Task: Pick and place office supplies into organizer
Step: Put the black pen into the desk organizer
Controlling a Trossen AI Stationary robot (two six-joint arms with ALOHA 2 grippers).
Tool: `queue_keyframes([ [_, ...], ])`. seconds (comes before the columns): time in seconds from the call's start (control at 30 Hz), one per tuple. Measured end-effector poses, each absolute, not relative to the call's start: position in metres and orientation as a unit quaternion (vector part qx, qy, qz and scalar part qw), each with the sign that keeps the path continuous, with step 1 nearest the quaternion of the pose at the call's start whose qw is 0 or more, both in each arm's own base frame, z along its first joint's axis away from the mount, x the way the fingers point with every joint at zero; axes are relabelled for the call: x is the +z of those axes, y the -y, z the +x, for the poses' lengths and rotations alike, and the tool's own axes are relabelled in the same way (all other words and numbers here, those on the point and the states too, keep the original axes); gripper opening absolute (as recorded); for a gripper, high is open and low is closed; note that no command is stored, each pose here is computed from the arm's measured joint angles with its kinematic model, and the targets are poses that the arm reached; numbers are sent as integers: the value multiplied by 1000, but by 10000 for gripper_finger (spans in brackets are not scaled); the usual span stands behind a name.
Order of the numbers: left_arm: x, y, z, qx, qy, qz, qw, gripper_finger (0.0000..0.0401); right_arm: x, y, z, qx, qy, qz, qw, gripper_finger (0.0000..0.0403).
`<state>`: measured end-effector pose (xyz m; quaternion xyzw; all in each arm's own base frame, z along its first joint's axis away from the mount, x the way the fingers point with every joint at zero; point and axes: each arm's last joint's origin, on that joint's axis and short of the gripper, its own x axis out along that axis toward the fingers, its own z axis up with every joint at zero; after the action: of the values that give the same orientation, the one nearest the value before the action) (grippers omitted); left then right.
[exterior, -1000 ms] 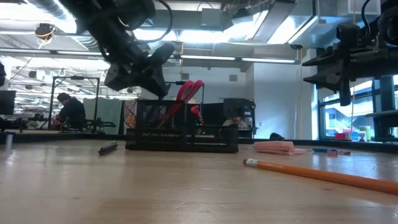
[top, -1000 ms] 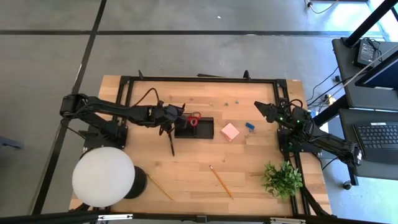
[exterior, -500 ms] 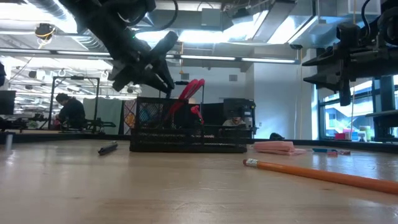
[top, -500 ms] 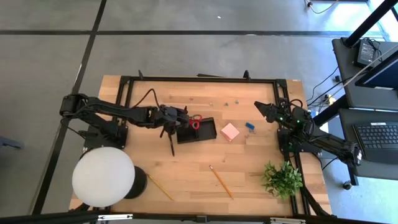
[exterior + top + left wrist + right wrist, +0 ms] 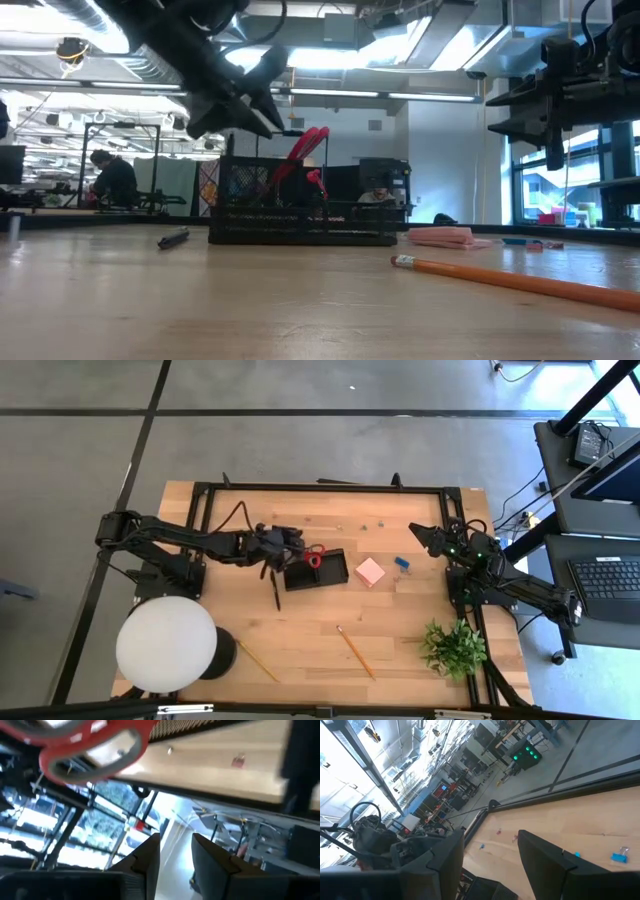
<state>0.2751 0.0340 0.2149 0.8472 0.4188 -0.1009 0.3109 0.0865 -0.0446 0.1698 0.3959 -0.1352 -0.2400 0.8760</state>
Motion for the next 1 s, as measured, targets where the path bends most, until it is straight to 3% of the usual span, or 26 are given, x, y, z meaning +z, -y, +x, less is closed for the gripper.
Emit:
queue_keyframes([
  [0.1,221,-34,278,-59,-412,843,339,105,170,45,86,-240,135,396,876,190],
  [0.2,233,-35,284,30,-386,822,418,106,170,45,86,-240,135,395,876,190],
  [0.37,268,-41,287,254,-309,732,551,109,170,45,86,-240,135,395,876,190],
  [0.5,296,-50,277,443,-230,590,635,104,170,45,86,-240,135,395,876,190],
  [0.7,309,-59,258,621,-187,356,673,92,170,45,86,-243,133,383,881,190],
  [1.0,302,-39,255,703,-157,152,677,88,170,45,86,-252,138,380,879,190],
])
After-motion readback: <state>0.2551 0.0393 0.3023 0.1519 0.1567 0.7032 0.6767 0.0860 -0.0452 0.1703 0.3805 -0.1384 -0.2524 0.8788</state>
